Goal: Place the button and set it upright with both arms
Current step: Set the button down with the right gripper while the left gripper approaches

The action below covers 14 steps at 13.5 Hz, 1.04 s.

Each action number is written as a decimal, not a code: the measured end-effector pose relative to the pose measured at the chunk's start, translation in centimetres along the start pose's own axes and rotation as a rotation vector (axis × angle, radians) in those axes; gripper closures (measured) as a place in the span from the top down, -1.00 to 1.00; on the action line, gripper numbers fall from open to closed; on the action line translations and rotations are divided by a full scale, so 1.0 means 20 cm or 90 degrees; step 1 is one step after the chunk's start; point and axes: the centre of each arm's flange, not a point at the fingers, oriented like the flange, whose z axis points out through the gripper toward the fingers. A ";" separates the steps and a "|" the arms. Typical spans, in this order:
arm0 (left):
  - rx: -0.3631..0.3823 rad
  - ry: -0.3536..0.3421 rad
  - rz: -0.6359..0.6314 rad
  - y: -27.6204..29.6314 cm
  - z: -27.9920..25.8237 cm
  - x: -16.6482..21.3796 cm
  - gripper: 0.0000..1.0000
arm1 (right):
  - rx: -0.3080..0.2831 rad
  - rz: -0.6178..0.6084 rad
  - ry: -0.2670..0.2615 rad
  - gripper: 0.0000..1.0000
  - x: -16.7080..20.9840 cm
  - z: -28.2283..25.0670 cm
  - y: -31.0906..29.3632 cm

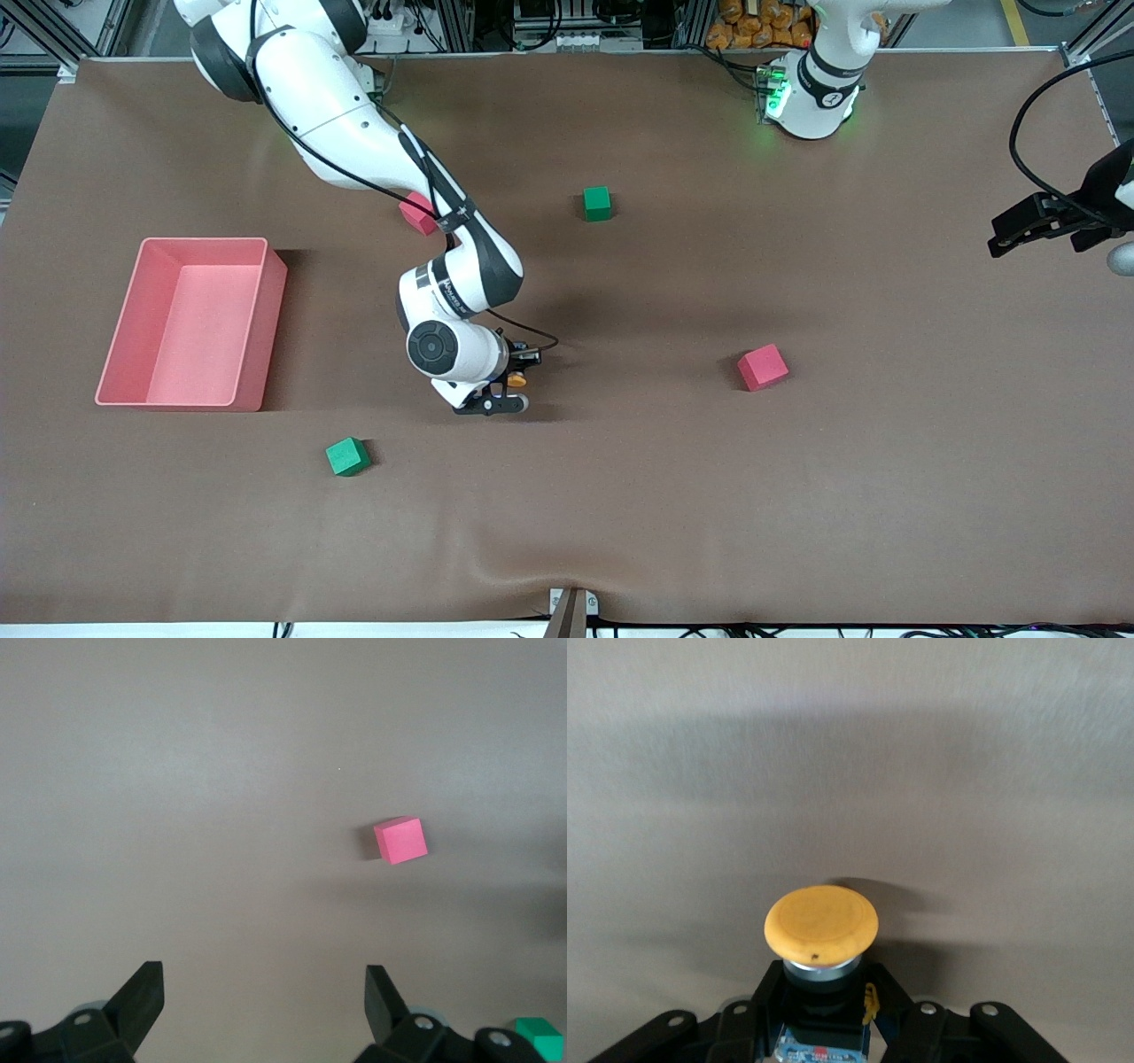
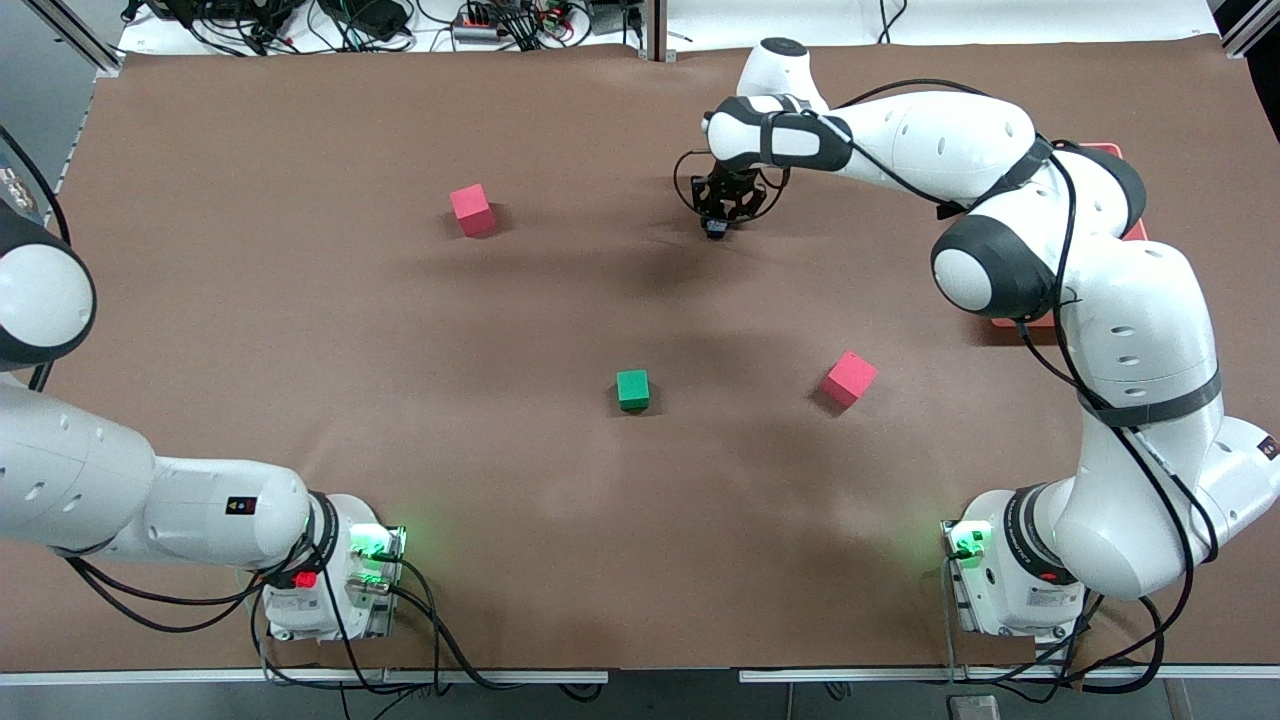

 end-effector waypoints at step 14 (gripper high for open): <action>-0.015 -0.014 0.017 0.09 0.06 0.02 1.00 | 0.000 -0.013 0.003 1.00 0.01 -0.40 -0.05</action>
